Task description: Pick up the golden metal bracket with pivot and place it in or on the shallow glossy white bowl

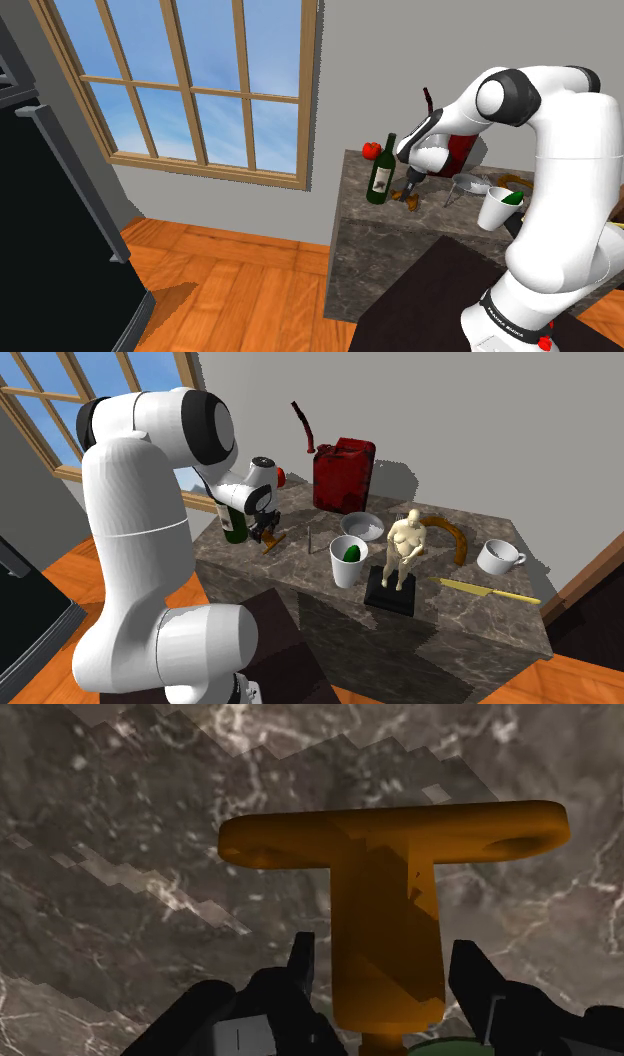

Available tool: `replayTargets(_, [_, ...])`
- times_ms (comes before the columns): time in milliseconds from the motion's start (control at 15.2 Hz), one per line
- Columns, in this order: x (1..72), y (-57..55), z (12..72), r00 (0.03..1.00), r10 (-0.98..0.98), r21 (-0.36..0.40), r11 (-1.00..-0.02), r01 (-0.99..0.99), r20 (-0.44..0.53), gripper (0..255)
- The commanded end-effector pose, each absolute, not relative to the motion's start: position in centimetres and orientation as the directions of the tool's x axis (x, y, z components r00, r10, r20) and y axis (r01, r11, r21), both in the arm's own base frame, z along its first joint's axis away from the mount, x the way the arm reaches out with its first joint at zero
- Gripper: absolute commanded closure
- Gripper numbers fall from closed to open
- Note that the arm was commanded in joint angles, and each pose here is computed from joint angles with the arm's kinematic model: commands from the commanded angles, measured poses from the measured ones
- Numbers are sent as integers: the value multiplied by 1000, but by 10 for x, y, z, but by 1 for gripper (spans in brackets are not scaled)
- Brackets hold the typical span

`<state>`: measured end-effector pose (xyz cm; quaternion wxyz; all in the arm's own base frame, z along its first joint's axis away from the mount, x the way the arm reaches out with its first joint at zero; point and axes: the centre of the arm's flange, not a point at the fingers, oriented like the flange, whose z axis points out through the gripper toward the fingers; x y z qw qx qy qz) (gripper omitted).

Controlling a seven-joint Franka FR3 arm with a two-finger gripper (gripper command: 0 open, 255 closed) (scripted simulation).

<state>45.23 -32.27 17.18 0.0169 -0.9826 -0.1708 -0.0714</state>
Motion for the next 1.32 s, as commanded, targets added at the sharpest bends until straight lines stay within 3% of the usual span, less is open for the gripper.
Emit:
replayTargets(0, [452, -323, 172, 932, 333, -9, -941, 338, 146, 255])
replayTargets(528, [452, -323, 172, 931, 333, -9, -941, 338, 146, 255])
replayTargets(1254, [452, -323, 230, 931, 333, -9, -941, 338, 146, 255])
